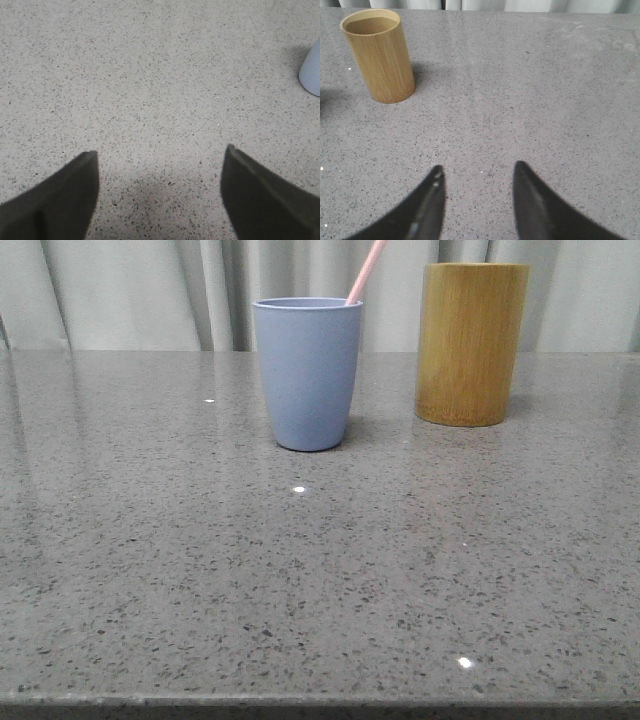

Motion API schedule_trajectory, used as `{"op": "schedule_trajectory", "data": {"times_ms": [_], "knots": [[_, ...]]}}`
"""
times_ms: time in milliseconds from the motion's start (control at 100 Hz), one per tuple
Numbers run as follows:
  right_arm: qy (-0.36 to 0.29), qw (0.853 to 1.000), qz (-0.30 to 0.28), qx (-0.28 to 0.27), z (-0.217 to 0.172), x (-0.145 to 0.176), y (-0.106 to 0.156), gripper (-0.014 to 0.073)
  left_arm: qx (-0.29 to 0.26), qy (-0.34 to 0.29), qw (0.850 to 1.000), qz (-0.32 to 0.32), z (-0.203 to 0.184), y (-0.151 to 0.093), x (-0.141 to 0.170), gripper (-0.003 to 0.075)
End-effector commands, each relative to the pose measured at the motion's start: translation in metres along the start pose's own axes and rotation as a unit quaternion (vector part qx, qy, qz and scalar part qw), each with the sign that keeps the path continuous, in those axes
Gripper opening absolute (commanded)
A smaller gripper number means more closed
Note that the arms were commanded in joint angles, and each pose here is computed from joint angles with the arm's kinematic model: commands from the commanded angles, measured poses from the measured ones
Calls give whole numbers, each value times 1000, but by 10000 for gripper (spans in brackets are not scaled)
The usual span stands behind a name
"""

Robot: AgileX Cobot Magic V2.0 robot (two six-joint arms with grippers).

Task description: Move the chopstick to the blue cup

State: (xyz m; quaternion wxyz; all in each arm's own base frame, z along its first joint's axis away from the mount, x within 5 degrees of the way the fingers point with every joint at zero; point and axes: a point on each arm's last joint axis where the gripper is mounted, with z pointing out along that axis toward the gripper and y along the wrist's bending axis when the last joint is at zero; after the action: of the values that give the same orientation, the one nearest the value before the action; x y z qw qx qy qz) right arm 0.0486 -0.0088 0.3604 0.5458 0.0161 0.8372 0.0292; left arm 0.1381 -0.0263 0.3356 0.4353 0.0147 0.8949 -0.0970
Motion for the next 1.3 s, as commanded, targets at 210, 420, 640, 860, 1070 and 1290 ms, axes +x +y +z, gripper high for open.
{"op": "schedule_trajectory", "data": {"times_ms": [210,420,640,860,1070,1290], "knots": [[-40,999,-8,6,-3,-12,-1,-121,5,-46,999,-9,-5,-2,-12,-16],[-40,999,-7,6,-3,-12,0,-122,5,-46,999,-9,-5,-2,-12,-19],[-40,999,-7,6,-3,-12,0,-122,5,-46,999,-9,-5,-2,-12,-19],[-40,999,-7,6,-3,-12,0,-122,5,-46,999,-9,-5,-2,-12,-19],[-40,999,-7,6,-3,-12,0,-122,4,-49,999,-7,-5,-1,-11,-19],[-40,999,-7,6,-3,-12,0,-122,-6,-217,976,23,-8,7,8,-19]]}}
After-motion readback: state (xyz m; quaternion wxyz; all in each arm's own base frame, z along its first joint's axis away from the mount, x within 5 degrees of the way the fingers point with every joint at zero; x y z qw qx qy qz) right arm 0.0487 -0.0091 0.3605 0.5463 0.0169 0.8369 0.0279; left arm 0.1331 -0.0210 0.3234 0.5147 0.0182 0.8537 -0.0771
